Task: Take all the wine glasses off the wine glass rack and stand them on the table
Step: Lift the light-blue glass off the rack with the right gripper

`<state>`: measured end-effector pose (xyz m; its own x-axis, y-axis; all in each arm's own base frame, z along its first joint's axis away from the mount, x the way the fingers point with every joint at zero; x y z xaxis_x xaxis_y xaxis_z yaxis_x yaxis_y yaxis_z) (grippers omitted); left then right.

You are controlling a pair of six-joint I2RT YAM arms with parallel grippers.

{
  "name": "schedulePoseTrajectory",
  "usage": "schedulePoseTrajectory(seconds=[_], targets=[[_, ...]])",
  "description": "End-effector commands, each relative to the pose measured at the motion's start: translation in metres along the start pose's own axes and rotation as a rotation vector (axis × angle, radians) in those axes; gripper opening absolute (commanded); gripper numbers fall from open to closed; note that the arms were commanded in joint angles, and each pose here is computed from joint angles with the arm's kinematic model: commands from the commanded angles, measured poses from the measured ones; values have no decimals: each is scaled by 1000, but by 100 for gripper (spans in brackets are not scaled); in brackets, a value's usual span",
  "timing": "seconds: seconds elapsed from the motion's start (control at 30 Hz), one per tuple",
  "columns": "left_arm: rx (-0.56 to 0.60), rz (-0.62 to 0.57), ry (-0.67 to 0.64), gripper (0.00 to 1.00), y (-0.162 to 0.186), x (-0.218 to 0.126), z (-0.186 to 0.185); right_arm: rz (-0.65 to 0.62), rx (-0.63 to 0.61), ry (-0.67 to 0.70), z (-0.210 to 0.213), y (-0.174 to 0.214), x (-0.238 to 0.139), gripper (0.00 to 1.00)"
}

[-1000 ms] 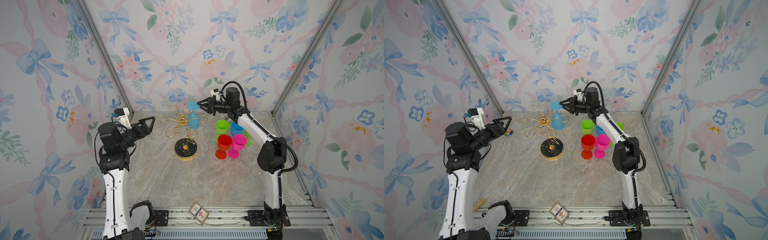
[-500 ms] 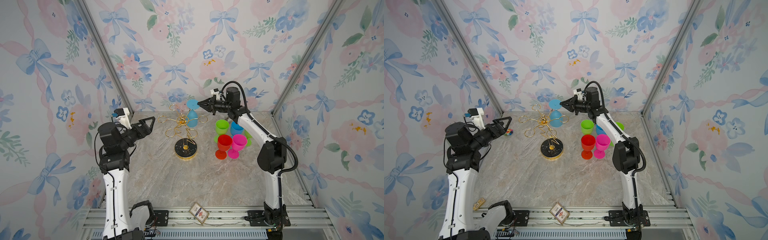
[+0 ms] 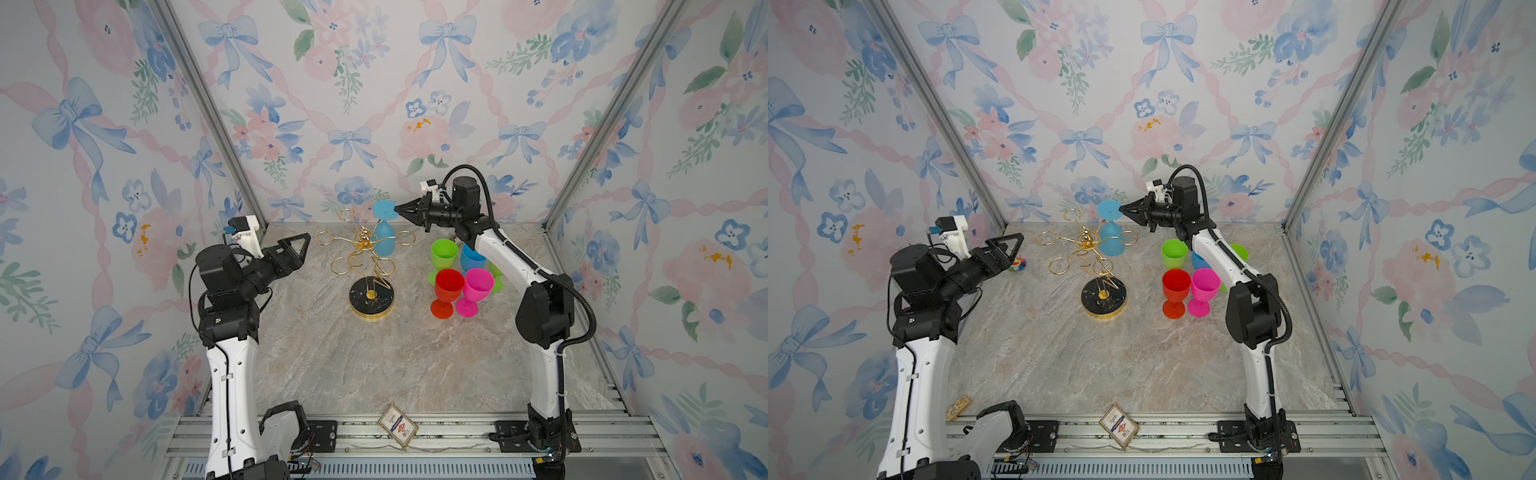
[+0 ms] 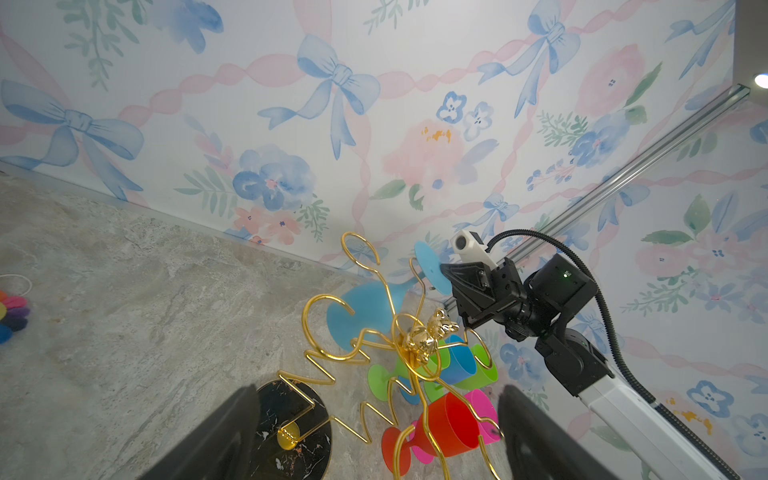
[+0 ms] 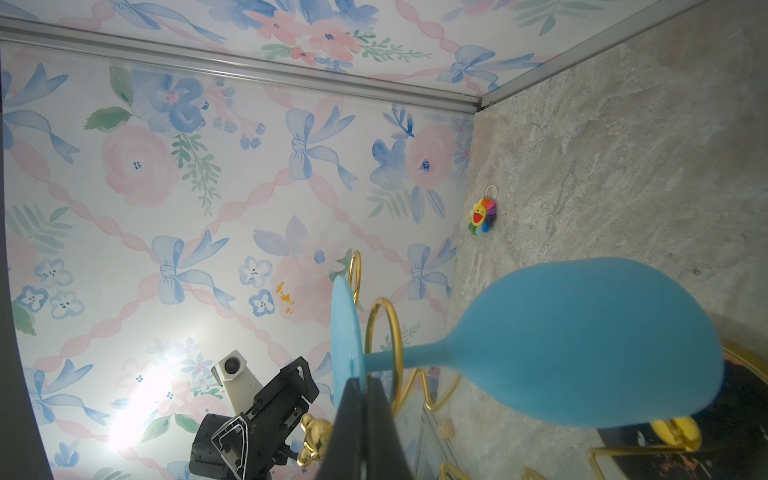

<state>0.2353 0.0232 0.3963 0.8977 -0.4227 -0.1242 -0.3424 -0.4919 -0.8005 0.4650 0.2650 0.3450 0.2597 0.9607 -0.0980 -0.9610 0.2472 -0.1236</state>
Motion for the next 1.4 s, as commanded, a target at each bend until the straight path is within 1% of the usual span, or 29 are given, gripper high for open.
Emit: schedulePoseTrajectory(seconds=[0.0,0.23,0.43,0.57,1.03,1.37], targets=[[28,-14,6,92,-1,-1,-2,34,-67,-64,33,17,-5,0],[36,-19,9,93,-1,-3,-4,52,-63,-61,35,26,-5,0],[41,-25,6,94,-1,-5,-5,58,-67,-61,41,33,-13,0],[37,-27,1,95,-1,-4,-5,53,-84,-41,47,37,-23,0],[40,-38,1,95,-8,-4,-7,-6,-88,-10,47,37,-66,0],[41,-37,11,95,-12,-3,-9,-60,-148,45,54,36,-97,0]])
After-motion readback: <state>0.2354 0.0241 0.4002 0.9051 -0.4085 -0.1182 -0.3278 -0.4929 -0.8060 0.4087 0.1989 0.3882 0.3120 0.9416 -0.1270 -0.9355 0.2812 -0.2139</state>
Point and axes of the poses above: each gripper's point midway between its finger pads, its own x axis out along the fingers, its own z axis along the line the jaws close on, y = z × x, the point moved 10 cm from there along -x, back along the fingers, and after that the axes turned 3 degrees about x, right-handed, at the moved point
